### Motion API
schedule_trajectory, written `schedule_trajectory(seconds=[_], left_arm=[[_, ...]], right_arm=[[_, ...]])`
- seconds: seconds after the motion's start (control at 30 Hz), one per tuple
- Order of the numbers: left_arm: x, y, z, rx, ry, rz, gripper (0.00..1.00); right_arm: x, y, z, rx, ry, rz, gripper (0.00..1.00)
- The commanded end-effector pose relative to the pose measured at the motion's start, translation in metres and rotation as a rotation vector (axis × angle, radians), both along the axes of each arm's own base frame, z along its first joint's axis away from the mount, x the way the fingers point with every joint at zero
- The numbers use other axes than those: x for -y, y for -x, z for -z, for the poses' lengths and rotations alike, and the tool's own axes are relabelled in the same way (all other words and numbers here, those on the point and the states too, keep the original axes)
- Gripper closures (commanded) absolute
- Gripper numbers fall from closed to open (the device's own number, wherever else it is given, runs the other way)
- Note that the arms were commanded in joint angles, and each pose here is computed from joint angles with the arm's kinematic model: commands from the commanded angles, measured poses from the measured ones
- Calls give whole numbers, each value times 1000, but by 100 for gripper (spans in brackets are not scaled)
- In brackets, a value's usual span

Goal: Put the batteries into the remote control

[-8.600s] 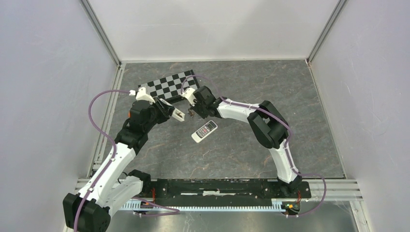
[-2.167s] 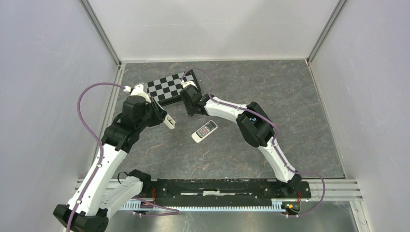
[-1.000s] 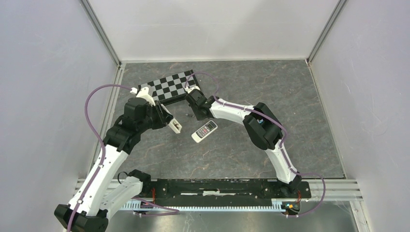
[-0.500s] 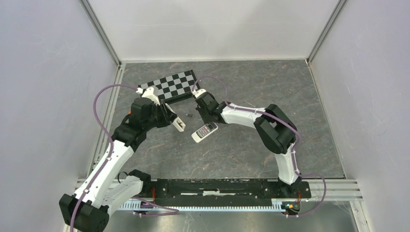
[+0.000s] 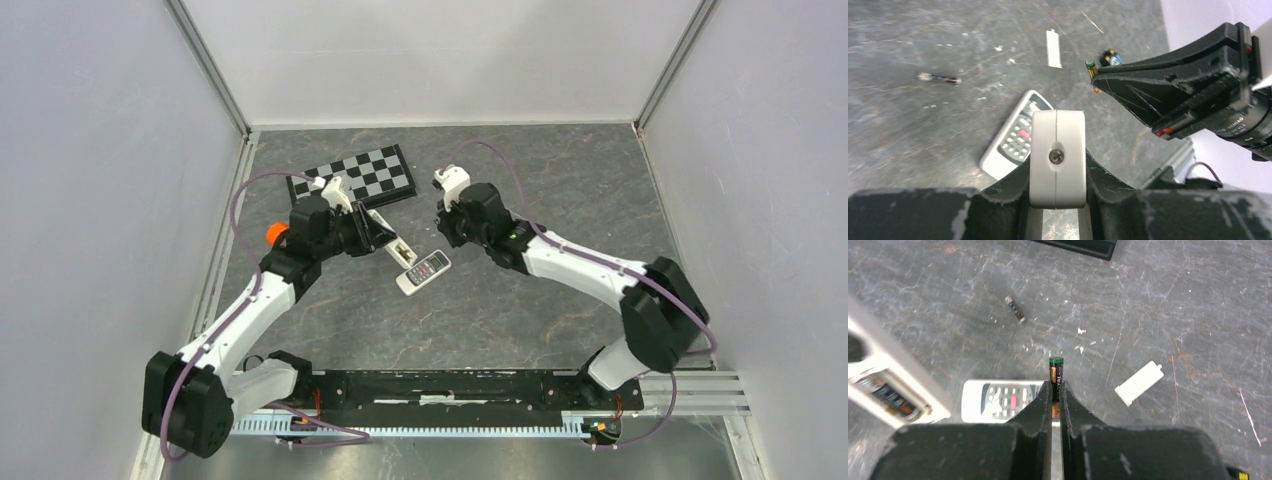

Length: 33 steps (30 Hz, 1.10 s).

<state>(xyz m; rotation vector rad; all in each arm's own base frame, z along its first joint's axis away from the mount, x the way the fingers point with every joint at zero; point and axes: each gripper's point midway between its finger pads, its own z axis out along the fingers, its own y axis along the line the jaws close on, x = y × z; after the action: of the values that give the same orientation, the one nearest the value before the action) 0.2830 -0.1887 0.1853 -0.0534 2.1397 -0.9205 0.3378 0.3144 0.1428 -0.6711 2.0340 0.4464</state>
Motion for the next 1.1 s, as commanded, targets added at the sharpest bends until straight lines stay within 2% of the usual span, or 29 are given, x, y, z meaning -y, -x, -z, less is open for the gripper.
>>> schedule_trajectory(seconds=[0.0, 0.23, 0.43, 0.8, 1.07], left_arm=[[35, 4, -28, 68, 177, 179, 98], [54, 9, -35, 73, 245, 298, 98], [66, 12, -29, -29, 325, 341, 98], [73, 5, -17, -175, 381, 309, 98], [75, 6, -13, -214, 395, 310, 98]], right_arm=[[7, 25, -33, 70, -74, -80, 94], [23, 72, -66, 124, -188, -194, 94], [24, 90, -71, 127, -235, -249, 94], [7, 95, -60, 70, -225, -278, 93], [-1, 98, -51, 54, -205, -303, 92]])
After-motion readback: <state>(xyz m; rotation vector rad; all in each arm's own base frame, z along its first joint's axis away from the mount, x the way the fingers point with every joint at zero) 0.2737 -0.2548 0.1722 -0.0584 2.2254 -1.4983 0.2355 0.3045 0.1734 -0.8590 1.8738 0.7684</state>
